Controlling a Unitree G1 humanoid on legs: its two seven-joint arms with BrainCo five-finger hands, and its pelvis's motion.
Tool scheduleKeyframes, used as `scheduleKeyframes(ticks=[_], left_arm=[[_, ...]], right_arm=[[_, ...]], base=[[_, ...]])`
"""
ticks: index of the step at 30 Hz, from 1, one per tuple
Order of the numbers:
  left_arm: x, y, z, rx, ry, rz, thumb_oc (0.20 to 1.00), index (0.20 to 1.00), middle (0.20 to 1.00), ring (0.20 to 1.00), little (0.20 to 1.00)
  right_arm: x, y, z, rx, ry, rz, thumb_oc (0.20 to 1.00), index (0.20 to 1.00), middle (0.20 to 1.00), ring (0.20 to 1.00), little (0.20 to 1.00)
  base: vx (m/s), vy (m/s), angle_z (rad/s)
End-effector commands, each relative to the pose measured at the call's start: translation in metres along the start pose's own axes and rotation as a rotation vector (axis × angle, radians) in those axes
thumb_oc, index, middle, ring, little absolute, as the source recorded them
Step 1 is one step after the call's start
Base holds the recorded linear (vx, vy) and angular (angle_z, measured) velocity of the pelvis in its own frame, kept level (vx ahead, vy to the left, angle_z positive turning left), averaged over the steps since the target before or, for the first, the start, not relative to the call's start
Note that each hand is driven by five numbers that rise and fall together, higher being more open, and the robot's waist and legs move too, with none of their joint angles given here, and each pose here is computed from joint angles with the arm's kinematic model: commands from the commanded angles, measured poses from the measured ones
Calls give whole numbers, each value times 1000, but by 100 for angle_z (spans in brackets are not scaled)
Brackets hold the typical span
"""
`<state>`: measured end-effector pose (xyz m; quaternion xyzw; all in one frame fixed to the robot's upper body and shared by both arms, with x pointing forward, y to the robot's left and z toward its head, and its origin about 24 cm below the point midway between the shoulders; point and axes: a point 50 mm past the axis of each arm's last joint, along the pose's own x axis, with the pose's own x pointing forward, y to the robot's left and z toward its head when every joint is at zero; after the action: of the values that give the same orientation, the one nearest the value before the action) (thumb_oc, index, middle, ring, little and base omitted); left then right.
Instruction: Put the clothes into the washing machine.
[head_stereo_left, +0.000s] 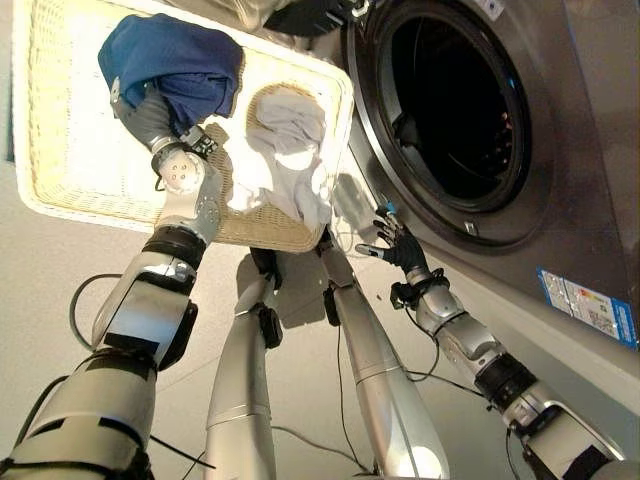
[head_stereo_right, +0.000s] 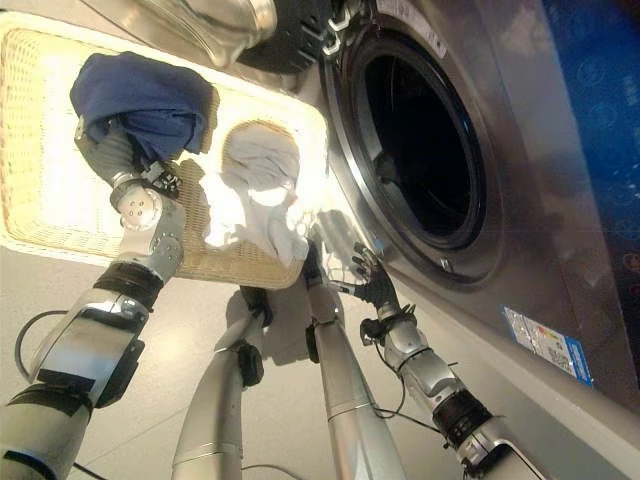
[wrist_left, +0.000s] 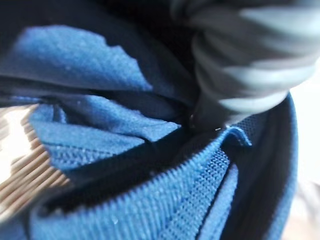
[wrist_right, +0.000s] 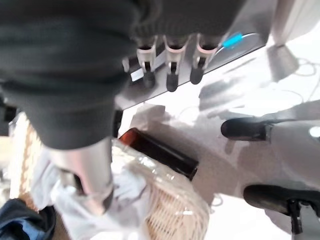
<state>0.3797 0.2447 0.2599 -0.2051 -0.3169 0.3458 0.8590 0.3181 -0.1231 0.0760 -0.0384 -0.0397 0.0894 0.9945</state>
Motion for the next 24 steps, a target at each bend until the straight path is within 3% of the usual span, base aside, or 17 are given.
scheduleKeyframes(ticks=[1, 11, 16, 21, 24], left_arm=[[-1, 10, 21, -29, -182, 0, 200, 200, 200, 200, 200], [-34, 20, 12, -6, -240, -159, 200, 200, 200, 200, 200], [-69, 10, 7, -16, -247, -426, 200, 200, 200, 200, 200], [-109, -6, -8, -57, -26, -897, 200, 200, 200, 200, 200], [-124, -6, -16, -49, 64, -1031, 200, 200, 200, 200, 200]], right_arm=[[-16, -4, 14, 27, -131, -7, 1000, 1000, 1000, 1000, 1000], [-22, 1, 36, 35, -266, -5, 1000, 1000, 1000, 1000, 1000], [-20, 8, 58, -8, -354, 41, 1000, 1000, 1000, 1000, 1000], [-12, 16, 88, -34, -439, 138, 1000, 1000, 1000, 1000, 1000], [-10, 17, 96, -52, -448, 181, 1000, 1000, 1000, 1000, 1000]], base=[[-63, -106, 10], [-39, -80, 25], [-39, -57, 14], [-44, -46, 13], [-10, -2, 3]])
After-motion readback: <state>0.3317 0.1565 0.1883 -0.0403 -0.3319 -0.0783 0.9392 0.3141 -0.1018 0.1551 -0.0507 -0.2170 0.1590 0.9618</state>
